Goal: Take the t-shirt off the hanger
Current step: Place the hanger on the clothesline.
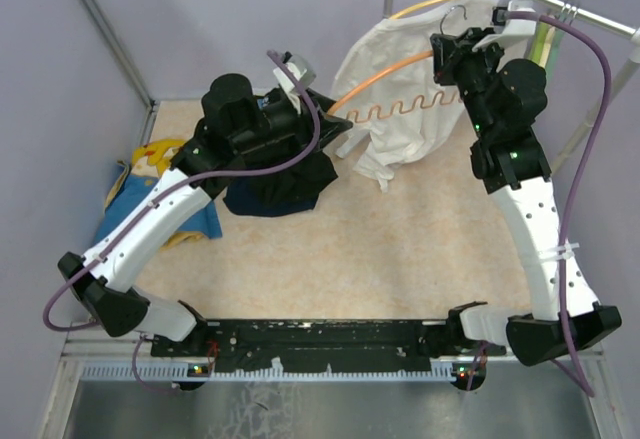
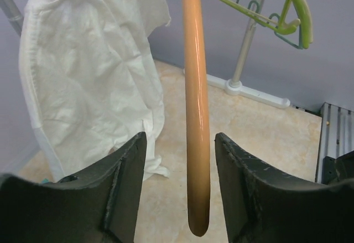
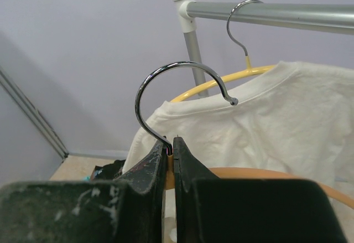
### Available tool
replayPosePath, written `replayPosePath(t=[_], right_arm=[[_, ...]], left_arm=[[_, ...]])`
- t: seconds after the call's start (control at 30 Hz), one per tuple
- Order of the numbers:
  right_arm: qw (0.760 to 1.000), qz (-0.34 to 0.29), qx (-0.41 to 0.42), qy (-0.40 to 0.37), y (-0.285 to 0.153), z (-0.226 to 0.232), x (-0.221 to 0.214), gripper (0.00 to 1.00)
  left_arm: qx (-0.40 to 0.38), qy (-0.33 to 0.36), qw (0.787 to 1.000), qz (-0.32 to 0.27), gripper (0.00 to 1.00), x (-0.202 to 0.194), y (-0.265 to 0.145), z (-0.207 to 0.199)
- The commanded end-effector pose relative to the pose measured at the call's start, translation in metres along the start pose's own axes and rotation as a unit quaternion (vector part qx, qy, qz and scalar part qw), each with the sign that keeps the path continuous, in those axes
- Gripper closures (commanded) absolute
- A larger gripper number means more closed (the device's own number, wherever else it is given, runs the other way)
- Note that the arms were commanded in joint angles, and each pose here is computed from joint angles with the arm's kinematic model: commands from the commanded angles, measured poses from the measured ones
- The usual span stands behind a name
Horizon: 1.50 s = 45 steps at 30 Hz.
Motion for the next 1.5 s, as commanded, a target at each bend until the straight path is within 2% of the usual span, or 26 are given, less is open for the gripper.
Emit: replayPosePath(t=[0.0,0.13,0.33,0.5,0.6,0.7,0.77,0.9,1.13,1.2,1.3,1.37,1.4,1.43,1.47], right_arm=[[0.998,-0.051,0.018,-0.01,-0.01,0.01,0.023,1.0],[0.998,-0.052,0.017,-0.009,-0.009,0.01,0.022,1.0],[0.998,-0.056,0.022,-0.006,-0.011,0.012,0.026,1.0],[0.998,-0.065,0.026,0.0,-0.018,0.015,0.032,0.98],[0.997,-0.074,0.032,0.003,-0.025,0.018,0.039,0.75],[0.996,-0.088,0.03,0.004,-0.036,0.02,0.046,0.6],[0.995,-0.097,0.022,0.005,-0.043,0.02,0.05,0.55],[0.992,-0.124,0.0,0.003,-0.062,0.02,0.064,0.53],[0.978,-0.207,-0.021,-0.003,-0.115,0.029,0.111,0.5],[0.975,-0.217,-0.038,-0.004,-0.125,0.03,0.121,0.4],[0.972,-0.225,-0.063,-0.009,-0.138,0.028,0.129,0.3],[0.97,-0.233,-0.075,-0.01,-0.145,0.026,0.13,0.18],[0.968,-0.237,-0.079,-0.008,-0.148,0.026,0.131,0.07],[0.967,-0.24,-0.082,-0.007,-0.151,0.025,0.132,0.02],[0.966,-0.244,-0.086,-0.005,-0.155,0.025,0.133,0.01]], left_arm=[[0.034,0.007,0.999,0.017,0.46,0.004,-0.001,0.002],[0.046,0.009,0.999,0.025,0.62,0.003,-0.003,0.001],[0.055,0.011,0.998,0.024,0.99,0.003,-0.005,0.0],[0.065,0.01,0.998,0.008,1.0,0.001,-0.006,-0.001],[0.085,0.001,0.996,-0.008,1.0,0.002,-0.01,-0.001],[0.1,-0.004,0.995,-0.026,1.0,0.003,-0.013,-0.001],[0.101,-0.009,0.994,-0.036,1.0,0.004,-0.013,-0.001],[0.094,-0.019,0.994,-0.055,1.0,0.006,-0.009,-0.002],[0.072,-0.04,0.993,-0.089,1.0,0.01,0.005,-0.004],[0.072,-0.045,0.992,-0.098,1.0,0.011,0.011,-0.004],[0.071,-0.054,0.99,-0.113,1.0,0.011,0.02,-0.003],[0.073,-0.058,0.988,-0.121,1.0,0.011,0.028,-0.002],[0.074,-0.059,0.988,-0.124,1.0,0.01,0.033,-0.001],[0.074,-0.061,0.987,-0.127,1.0,0.009,0.037,-0.001],[0.074,-0.062,0.987,-0.131,1.0,0.009,0.042,-0.001]])
Point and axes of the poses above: each gripper's point midway between its finger pads, its own y axis out along the fingers, its own z axis along the line the jaws close on, x = y × z, the point moved 10 cm from there along -y, back along the fingers, and after that the axes turned 12 degrees about y, right-handed, at the moved point
